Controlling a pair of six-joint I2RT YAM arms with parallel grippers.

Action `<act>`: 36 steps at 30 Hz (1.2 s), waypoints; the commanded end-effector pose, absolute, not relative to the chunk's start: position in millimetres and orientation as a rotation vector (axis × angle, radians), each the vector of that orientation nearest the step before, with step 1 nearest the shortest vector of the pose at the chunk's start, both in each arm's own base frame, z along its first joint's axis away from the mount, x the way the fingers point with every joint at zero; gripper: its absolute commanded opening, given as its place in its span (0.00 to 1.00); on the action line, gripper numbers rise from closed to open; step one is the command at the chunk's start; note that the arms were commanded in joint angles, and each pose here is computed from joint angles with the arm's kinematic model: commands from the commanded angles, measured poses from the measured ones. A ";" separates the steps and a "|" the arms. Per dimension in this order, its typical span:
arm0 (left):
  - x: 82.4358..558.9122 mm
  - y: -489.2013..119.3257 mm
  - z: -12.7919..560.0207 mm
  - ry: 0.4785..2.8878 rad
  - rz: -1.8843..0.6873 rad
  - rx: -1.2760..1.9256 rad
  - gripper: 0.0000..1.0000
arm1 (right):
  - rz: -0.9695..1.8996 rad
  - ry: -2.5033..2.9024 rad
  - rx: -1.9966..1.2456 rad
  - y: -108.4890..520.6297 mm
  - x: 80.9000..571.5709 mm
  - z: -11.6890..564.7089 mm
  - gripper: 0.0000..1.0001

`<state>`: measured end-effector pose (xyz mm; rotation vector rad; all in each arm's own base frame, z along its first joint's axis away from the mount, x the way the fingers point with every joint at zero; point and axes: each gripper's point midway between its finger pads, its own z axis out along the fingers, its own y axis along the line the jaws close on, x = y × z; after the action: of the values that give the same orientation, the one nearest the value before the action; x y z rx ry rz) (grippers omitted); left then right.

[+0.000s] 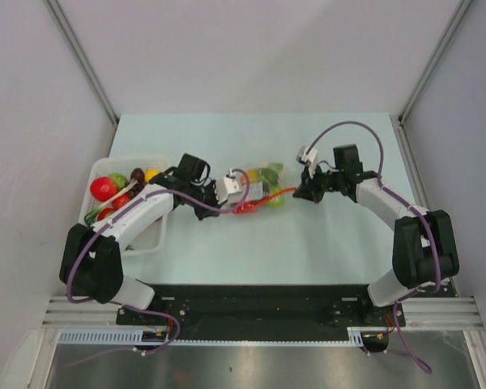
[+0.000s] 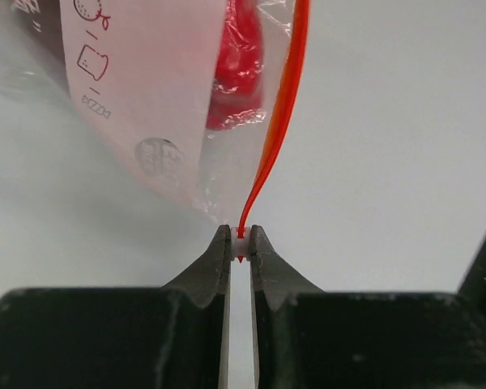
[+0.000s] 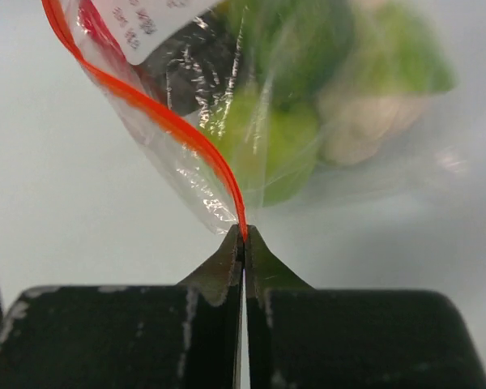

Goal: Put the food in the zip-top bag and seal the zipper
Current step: Place the zipper food storage bag at the center of the board.

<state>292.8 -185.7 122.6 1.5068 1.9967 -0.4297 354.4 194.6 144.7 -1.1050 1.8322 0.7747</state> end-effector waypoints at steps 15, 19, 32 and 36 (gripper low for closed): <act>190.3 -206.3 115.1 1.881 -0.561 1.623 0.22 | 0.744 1.904 -1.460 172.2 224.0 83.9 0.25; 178.1 -208.5 145.4 1.812 -0.615 1.614 0.70 | 0.708 1.934 -1.379 159.8 228.3 111.3 0.65; 278.4 -177.3 326.9 1.839 -0.519 1.010 1.00 | 0.627 1.907 -0.991 144.0 294.1 266.1 1.00; 309.4 -156.4 371.6 1.879 -0.512 0.827 1.00 | 0.587 1.888 -0.826 138.2 335.9 315.5 1.00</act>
<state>290.6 -173.9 340.4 1.0354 1.7886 -0.4702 306.5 141.6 276.0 -1.0127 1.8700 0.5790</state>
